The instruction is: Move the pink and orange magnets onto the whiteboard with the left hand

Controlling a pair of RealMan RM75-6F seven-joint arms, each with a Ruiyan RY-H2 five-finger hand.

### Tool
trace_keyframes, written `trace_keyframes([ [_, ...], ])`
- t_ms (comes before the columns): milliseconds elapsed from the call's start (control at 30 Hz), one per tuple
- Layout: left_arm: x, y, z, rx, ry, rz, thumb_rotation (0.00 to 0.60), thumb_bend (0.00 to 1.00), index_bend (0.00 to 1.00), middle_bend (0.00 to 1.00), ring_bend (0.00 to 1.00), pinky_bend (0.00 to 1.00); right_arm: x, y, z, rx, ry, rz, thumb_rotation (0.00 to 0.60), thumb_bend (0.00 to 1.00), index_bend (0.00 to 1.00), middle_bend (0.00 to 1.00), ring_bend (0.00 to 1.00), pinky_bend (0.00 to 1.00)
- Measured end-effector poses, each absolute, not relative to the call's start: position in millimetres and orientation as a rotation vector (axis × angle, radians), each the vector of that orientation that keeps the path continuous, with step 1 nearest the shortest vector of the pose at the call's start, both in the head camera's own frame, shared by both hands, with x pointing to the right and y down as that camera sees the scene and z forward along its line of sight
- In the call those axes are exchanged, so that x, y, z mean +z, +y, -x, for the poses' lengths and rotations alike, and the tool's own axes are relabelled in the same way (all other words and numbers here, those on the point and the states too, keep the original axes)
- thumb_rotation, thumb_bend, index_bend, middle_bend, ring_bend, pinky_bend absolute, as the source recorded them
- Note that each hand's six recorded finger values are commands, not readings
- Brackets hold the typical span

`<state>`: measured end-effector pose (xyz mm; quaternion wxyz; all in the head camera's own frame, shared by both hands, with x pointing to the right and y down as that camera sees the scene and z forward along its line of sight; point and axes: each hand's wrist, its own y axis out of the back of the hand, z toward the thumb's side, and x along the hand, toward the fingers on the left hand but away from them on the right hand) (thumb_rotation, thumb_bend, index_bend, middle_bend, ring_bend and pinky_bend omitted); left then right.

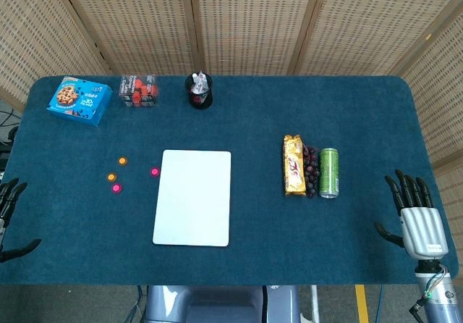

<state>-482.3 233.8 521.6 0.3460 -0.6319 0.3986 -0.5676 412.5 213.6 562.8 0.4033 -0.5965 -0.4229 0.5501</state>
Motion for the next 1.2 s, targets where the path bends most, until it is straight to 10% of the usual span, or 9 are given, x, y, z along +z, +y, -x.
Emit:
trace_keyframes([
  [533,547.9,221.9,465.9,-1.414,1.001,1.745,0.6,0.0,0.0,0.0,0.0,0.0,564.9,215.0,-411.5,1.394,-1.059,1.539,0.6,0.26,0.0,0.0,0.0,0.0],
  [1200,679.3,124.3,369.2,-1.488,0.804,1.937,0.6,0.22,0.33,0.0,0.0,0.0,569.3,213.8,-413.1,1.423,-1.081,1.644,0.6,0.26,0.0,0.0,0.0,0.0],
])
